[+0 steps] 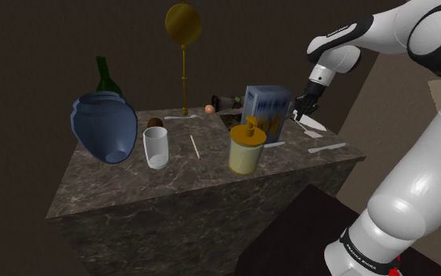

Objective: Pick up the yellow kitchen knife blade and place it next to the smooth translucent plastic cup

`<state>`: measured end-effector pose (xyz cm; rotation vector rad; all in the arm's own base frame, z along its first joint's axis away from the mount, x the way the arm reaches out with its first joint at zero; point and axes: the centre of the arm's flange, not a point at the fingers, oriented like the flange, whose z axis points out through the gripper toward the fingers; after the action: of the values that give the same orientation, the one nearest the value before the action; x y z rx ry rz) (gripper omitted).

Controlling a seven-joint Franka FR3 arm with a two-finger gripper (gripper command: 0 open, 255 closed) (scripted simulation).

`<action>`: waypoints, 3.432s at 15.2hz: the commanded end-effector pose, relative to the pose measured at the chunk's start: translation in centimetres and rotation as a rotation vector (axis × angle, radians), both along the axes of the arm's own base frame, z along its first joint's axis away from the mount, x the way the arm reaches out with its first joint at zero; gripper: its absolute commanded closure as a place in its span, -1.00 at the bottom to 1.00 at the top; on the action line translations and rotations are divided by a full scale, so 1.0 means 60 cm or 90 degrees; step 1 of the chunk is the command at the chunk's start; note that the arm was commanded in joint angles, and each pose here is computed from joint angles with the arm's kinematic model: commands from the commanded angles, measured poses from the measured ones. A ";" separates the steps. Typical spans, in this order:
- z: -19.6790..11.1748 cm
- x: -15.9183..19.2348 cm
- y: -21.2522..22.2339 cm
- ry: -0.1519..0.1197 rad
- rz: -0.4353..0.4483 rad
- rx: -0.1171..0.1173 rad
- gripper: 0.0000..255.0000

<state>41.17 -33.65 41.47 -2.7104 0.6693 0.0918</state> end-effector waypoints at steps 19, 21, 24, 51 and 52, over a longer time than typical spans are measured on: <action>0.178 -0.001 0.003 0.000 0.000 0.000 1.00; 0.192 -0.001 0.003 0.000 0.000 0.000 1.00; 0.192 0.016 0.066 0.000 0.000 0.000 1.00; 0.192 0.170 0.640 0.000 0.000 0.000 1.00; 0.192 0.176 0.662 0.000 0.000 0.000 1.00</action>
<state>51.40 4.63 52.88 -2.7112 0.6681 0.0926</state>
